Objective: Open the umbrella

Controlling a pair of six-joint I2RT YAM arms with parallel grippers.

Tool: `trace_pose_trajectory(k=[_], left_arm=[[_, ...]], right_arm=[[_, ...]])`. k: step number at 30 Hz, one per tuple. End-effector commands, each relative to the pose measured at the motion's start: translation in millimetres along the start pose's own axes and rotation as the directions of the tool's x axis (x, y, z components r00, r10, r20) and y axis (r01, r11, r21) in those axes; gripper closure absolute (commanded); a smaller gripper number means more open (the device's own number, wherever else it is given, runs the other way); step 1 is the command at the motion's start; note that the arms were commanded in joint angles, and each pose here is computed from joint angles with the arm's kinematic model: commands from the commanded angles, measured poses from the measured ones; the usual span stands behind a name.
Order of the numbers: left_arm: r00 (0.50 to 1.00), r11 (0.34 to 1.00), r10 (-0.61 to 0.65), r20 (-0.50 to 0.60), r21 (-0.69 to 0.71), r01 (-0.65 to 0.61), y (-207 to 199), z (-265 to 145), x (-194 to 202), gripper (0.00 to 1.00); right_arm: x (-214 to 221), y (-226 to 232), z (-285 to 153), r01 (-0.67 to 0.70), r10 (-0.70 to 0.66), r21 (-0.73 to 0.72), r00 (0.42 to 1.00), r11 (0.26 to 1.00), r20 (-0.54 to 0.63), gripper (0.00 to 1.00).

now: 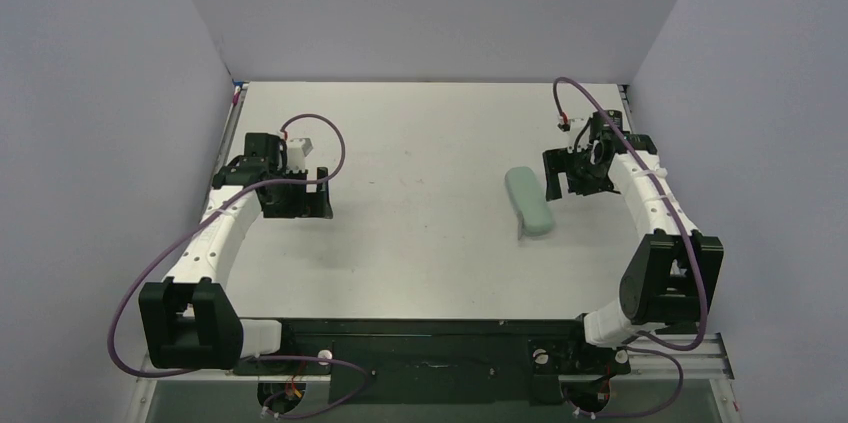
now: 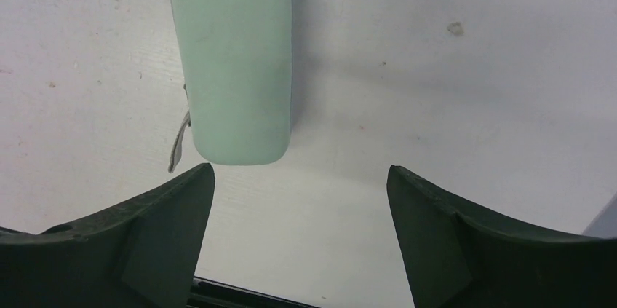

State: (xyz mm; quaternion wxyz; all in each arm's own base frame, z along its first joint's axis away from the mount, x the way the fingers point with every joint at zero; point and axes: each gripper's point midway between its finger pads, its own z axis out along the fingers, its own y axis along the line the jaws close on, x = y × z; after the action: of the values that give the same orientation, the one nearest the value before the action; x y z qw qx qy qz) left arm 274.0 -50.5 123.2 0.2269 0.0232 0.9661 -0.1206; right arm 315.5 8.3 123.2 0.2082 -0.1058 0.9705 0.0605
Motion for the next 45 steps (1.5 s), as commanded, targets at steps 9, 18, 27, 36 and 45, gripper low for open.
trace_pose_trajectory(k=[9,18,27,36,45], left_arm=[[0.990,0.977,0.111,0.082,0.171,-0.123,-34,-10,-43,0.03],[0.976,0.956,0.152,0.157,0.227,-0.185,-47,-24,-48,0.03],[0.899,0.830,0.278,0.337,0.386,-0.402,-94,-31,-46,0.03],[0.550,0.474,0.649,0.525,0.286,-0.833,-165,1,1,0.02],[0.440,0.314,0.722,0.534,0.313,-0.896,-196,40,15,0.07]], right_arm=[[-5,30,59,-0.090,0.054,-0.272,0.989,0.958,-0.138,0.20],[-8,112,69,-0.151,0.095,-0.462,0.985,0.874,-0.142,0.22],[18,134,64,-0.188,0.106,-0.490,0.976,0.852,-0.189,0.22],[-1,81,71,-0.294,0.247,-0.386,0.954,0.875,-0.168,0.22],[-35,42,94,-0.305,0.283,-0.283,0.952,0.909,-0.117,0.19]])
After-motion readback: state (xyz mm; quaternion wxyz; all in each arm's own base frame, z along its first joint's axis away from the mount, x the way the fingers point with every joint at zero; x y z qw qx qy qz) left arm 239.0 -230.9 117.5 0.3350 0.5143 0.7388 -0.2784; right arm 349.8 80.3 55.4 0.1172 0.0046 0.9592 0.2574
